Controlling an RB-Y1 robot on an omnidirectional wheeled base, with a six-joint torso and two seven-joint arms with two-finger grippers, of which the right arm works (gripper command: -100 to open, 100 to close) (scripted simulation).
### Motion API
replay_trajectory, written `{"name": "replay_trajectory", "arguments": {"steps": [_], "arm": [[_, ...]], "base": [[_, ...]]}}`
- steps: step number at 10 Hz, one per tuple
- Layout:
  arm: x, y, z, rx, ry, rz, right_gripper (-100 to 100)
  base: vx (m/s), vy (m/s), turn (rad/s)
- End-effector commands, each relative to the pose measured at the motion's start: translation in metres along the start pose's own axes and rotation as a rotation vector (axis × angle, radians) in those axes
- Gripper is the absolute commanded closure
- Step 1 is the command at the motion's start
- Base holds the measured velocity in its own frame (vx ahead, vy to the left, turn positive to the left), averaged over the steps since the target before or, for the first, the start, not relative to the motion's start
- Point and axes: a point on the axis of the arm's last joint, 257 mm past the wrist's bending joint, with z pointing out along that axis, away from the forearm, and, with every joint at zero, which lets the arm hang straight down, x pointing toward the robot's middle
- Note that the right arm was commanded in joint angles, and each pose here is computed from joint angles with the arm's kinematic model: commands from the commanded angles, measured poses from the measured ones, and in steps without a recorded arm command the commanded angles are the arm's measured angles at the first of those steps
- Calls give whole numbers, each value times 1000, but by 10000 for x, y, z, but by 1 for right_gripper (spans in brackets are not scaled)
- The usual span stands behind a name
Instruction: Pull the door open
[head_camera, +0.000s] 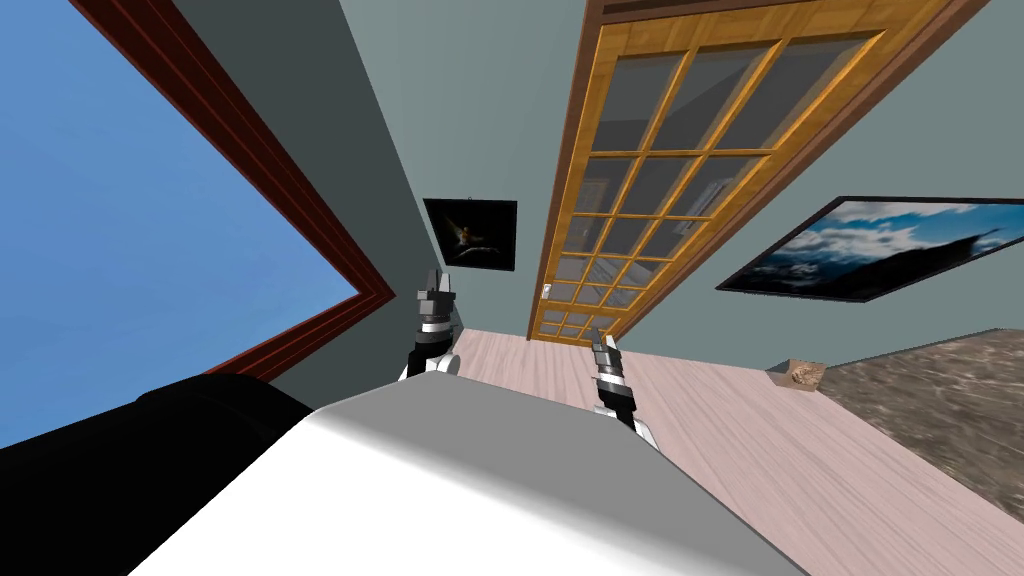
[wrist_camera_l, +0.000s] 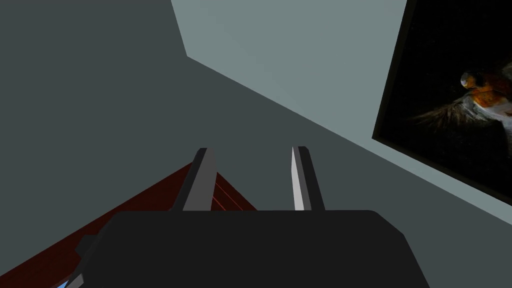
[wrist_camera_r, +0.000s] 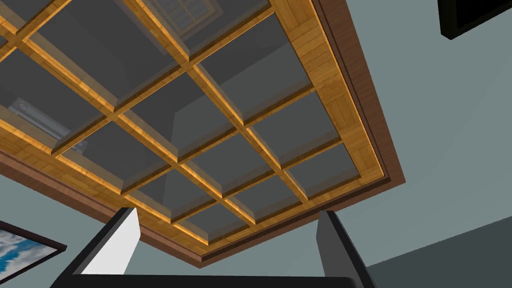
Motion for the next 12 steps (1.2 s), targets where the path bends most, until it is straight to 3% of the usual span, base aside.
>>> {"name": "replay_trajectory", "arguments": {"steps": [1, 12], "arm": [[73, -81, -52, 12, 16, -43, -100], [531, -555, -368, 74, 131, -286, -100]], "base": [[122, 45, 32], [109, 42, 35]]}}
